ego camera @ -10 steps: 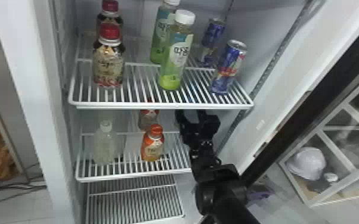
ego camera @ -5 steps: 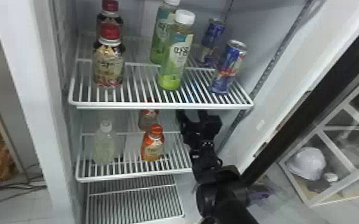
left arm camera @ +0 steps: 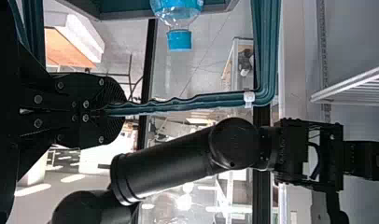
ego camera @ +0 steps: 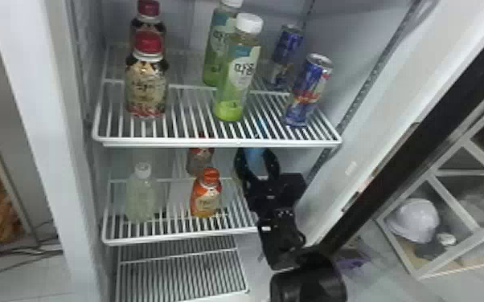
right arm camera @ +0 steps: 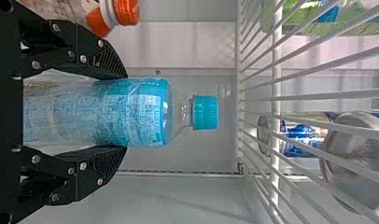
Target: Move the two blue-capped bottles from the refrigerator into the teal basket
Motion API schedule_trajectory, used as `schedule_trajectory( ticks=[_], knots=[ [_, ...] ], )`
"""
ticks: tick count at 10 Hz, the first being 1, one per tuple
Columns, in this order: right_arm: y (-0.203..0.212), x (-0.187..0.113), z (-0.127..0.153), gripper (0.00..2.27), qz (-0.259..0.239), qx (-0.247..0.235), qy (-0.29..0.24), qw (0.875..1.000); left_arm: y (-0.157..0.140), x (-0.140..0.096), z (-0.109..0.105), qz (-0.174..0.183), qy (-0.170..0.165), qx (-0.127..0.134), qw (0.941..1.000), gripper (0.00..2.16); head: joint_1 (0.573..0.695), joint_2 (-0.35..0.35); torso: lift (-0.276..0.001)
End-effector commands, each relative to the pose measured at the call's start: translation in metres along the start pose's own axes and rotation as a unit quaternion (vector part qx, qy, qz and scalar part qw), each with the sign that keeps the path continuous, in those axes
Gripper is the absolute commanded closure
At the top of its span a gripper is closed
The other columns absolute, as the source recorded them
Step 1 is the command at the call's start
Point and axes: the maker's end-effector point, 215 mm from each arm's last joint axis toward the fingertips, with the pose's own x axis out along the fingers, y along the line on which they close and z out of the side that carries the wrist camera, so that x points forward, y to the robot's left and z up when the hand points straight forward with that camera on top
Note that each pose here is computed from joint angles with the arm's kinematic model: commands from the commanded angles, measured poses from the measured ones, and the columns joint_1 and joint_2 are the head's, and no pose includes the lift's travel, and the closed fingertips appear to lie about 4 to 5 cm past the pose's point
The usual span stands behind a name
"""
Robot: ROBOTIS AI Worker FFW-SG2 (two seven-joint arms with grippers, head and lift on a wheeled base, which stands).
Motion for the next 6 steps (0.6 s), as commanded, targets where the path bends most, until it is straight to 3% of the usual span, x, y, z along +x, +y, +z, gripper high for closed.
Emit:
schedule_trajectory(
  ticks=[1,6],
  knots=[
    [-0.008,-0.018,0.002,0.61,-0.004,0.003,0.002,1.0,0.0,0.0,0.0,-0.001,0.0,0.0,1.0,1.17,0.695,-0.35,-0.136],
    [-0.004,-0.059,0.009,0.61,0.022,0.002,0.01,1.0,0.0,-0.001,0.0,-0.001,-0.001,-0.001,1.0,1.17,0.695,-0.35,-0.136]
  ],
)
